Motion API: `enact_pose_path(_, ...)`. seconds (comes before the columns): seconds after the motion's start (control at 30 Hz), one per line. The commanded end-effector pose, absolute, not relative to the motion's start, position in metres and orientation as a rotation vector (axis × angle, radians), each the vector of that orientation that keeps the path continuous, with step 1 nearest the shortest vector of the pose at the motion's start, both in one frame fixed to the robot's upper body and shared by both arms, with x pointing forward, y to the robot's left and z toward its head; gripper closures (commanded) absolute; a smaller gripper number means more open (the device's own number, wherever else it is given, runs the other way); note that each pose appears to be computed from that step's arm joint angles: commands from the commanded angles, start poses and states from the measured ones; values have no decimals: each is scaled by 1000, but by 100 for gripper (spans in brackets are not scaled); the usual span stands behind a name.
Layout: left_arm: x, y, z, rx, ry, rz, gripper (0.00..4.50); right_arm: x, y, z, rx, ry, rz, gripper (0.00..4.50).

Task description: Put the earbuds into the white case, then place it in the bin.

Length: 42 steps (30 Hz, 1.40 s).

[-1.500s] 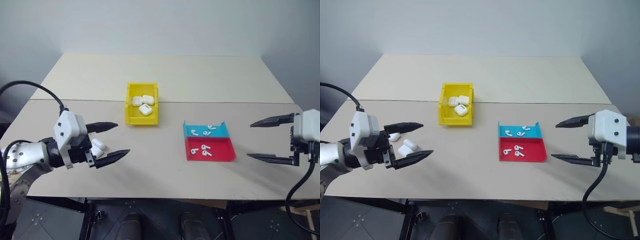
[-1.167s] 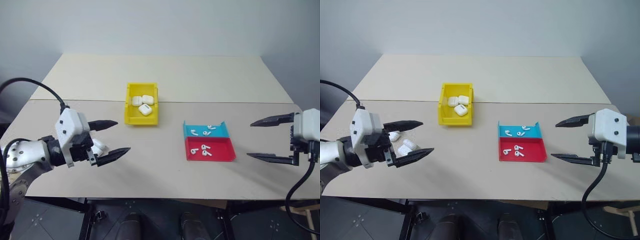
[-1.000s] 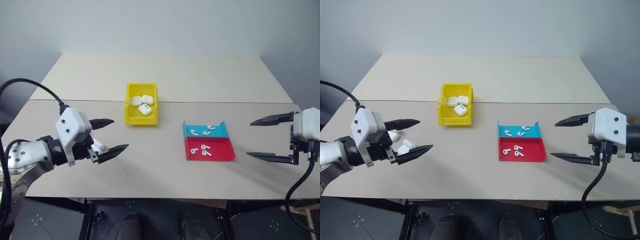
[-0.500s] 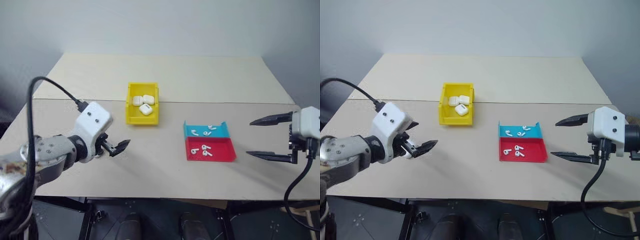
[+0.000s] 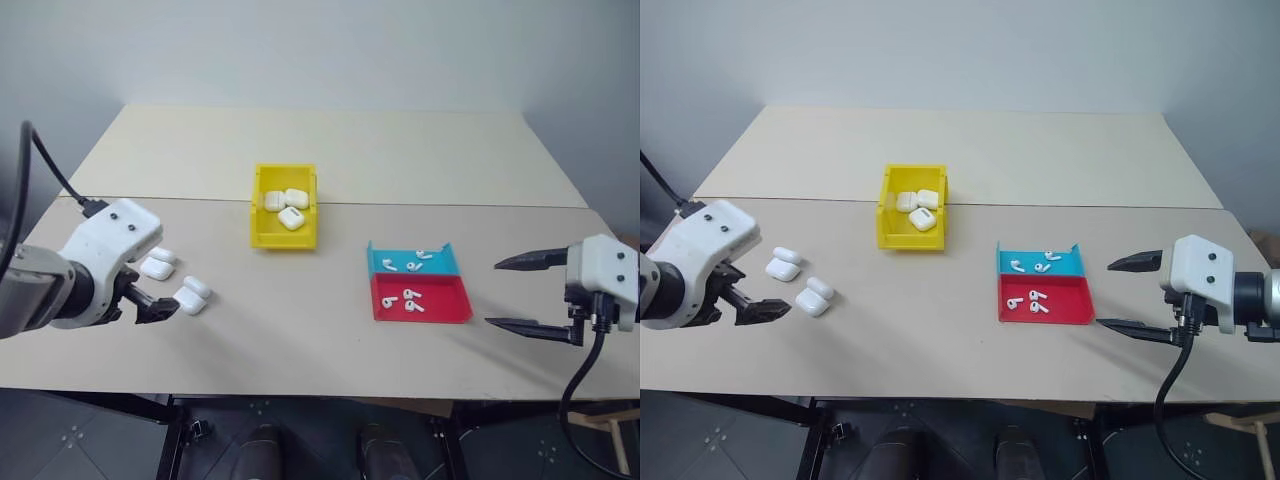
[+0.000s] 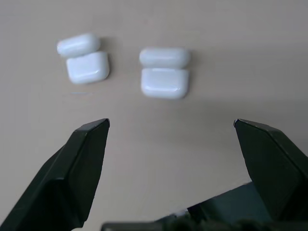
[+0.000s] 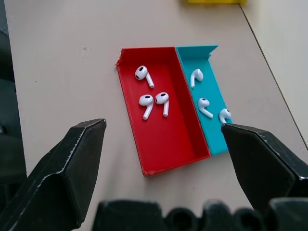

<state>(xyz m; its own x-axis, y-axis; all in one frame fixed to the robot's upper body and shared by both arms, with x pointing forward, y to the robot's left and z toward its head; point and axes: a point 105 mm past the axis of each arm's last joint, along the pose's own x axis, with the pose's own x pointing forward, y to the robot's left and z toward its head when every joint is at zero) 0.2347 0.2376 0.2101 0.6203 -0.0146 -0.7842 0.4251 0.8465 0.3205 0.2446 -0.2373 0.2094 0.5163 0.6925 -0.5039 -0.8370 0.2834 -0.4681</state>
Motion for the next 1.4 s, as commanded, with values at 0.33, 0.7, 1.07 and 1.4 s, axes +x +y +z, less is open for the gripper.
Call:
enact_pose_path(0.33, 273, 259, 196, 440, 909, -224, 0, 247, -243, 219, -764, 214, 976, 4)
enact_pose_path(0.7, 287, 261, 180, 424, 992, -302, 0, 248, -245, 216, -742, 234, 949, 4)
enact_pose_path(1.07, 309, 255, 157, 471, 1039, -348, 0, 245, -246, 213, -729, 248, 926, 4)
enact_pose_path(1.4, 316, 250, 150, 454, 1070, -367, 0, 244, -247, 212, -731, 263, 905, 4)
